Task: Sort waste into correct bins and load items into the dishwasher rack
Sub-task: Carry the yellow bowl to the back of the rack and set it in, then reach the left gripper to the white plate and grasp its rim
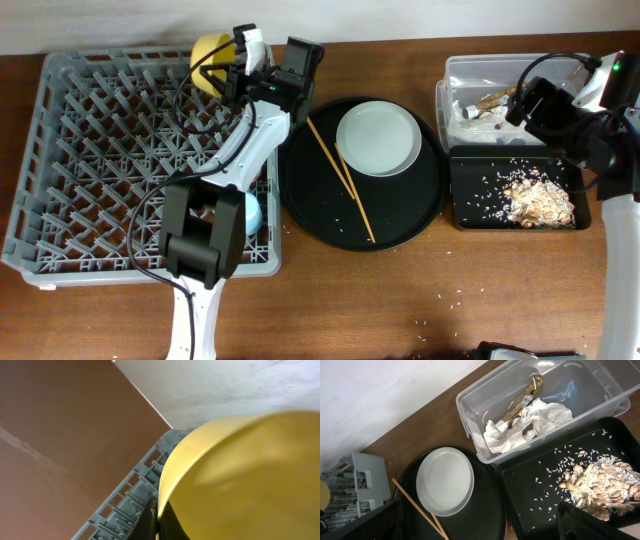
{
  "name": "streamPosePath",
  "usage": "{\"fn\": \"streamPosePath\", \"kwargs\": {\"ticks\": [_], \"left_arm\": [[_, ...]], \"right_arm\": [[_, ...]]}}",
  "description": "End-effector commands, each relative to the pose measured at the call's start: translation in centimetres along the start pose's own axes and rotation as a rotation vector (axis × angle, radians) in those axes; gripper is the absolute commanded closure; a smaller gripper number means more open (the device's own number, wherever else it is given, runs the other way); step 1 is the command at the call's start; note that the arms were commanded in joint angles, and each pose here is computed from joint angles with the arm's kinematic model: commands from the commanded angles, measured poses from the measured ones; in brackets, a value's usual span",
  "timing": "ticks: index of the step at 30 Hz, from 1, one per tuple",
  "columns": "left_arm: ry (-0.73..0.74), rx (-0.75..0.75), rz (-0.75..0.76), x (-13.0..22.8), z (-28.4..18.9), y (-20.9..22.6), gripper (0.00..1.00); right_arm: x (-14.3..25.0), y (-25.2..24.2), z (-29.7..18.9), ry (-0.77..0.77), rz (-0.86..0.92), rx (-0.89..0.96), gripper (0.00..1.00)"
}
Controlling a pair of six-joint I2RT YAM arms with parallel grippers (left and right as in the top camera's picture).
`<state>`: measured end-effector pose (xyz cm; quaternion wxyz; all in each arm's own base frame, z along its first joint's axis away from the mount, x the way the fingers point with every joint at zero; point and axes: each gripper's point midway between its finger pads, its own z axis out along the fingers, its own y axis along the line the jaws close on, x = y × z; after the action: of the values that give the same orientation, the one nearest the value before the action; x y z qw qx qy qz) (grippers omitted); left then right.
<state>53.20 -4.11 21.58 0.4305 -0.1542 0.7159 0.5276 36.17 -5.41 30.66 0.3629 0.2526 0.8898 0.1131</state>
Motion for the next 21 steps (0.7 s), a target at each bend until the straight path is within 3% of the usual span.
{"fn": "streamPosePath", "kwargs": {"ticks": [1, 7, 21], "left_arm": [[0.003, 0.018, 0.044, 1.0, 0.0, -1.5, 1.0], [0.006, 0.002, 0.097, 2.6, 0.2, -3.0, 1.0], [-0.02, 0.049, 0.094, 2.3, -1.9, -4.1, 1.0]], "right_arm": [[-0.4, -0.1, -0.1, -0.011, 0.006, 0.004, 0.01], [-0.3, -0.1, -0.1, -0.008, 0.006, 0.004, 0.01], [-0.1, -0.2, -0.1, 0.0, 0.008, 0.008, 0.01]]}}
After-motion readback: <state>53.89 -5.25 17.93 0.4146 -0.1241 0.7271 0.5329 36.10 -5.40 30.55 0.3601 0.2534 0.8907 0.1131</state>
